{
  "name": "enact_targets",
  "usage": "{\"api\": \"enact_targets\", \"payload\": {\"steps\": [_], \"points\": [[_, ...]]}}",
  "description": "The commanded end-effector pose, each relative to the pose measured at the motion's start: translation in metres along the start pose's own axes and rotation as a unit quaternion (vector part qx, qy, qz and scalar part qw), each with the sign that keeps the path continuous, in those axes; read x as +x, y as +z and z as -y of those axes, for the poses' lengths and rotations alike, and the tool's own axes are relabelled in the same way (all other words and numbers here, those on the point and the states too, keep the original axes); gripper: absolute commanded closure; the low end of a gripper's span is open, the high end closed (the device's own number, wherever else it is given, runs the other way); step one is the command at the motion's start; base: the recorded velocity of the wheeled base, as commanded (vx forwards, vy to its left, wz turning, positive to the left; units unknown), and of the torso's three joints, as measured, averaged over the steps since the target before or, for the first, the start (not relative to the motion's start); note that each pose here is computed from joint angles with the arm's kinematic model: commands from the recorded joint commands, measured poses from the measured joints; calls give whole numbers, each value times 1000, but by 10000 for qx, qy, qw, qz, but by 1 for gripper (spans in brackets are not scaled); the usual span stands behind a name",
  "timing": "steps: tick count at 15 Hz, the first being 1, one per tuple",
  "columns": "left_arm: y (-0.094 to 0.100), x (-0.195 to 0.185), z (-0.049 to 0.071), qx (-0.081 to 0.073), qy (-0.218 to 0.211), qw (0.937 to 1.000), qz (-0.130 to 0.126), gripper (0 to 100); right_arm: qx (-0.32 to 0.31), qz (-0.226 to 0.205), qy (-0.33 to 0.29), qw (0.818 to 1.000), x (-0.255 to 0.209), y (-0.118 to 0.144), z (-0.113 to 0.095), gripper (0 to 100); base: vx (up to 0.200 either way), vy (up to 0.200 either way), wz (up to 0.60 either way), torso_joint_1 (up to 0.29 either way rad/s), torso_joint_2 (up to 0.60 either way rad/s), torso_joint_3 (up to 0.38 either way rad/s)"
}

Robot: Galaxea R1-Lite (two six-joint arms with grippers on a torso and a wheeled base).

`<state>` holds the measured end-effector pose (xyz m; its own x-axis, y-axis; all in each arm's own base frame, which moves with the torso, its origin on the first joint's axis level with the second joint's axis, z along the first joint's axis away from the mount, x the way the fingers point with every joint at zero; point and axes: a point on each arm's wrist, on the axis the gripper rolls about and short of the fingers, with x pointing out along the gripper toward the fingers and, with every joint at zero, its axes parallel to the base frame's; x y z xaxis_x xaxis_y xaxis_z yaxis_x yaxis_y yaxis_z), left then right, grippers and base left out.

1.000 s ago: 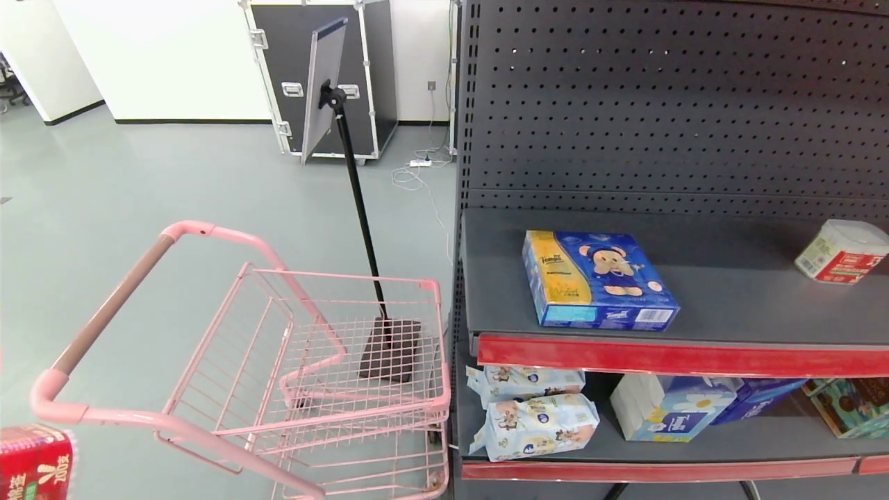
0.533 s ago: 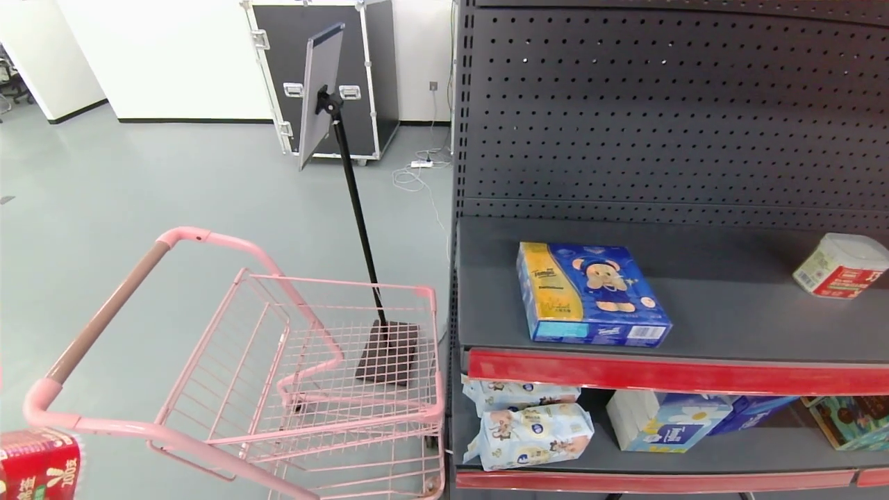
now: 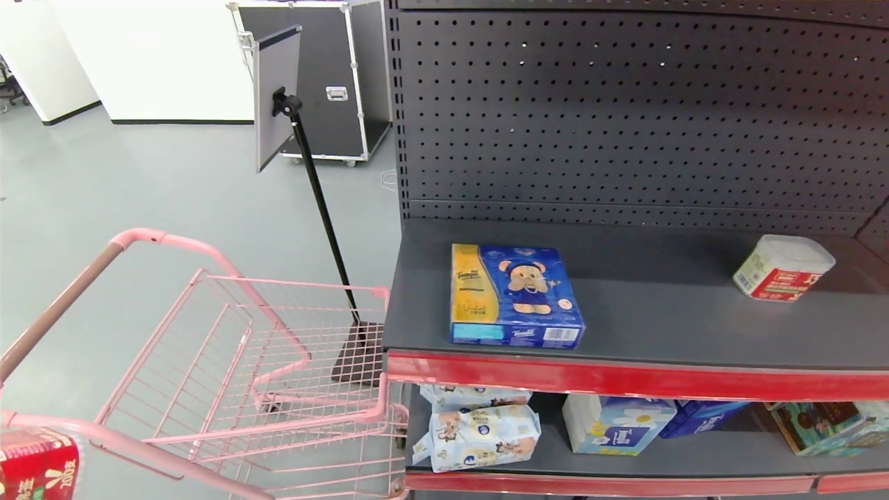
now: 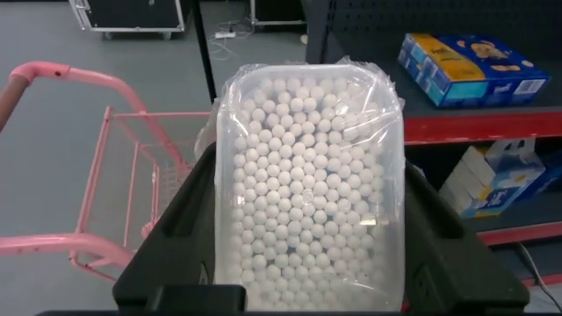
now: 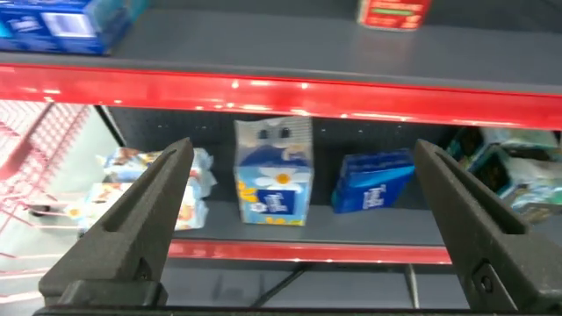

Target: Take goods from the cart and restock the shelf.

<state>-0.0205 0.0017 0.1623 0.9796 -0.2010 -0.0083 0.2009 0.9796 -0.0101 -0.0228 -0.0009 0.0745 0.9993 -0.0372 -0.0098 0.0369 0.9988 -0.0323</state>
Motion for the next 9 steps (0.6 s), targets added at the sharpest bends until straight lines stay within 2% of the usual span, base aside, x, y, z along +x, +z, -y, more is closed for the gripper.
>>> {"api": "enact_targets", "payload": {"steps": [1, 9], "points": [[1, 1, 0, 15, 0, 10000, -35, 100, -2, -5, 2, 10000, 0, 0, 0, 0, 0, -200, 0, 2, 7, 2], [3, 3, 0, 91, -70, 9999, -66, 100, -2, -5, 2, 10000, 0, 0, 0, 0, 0, -200, 0, 3, 2, 1]]}}
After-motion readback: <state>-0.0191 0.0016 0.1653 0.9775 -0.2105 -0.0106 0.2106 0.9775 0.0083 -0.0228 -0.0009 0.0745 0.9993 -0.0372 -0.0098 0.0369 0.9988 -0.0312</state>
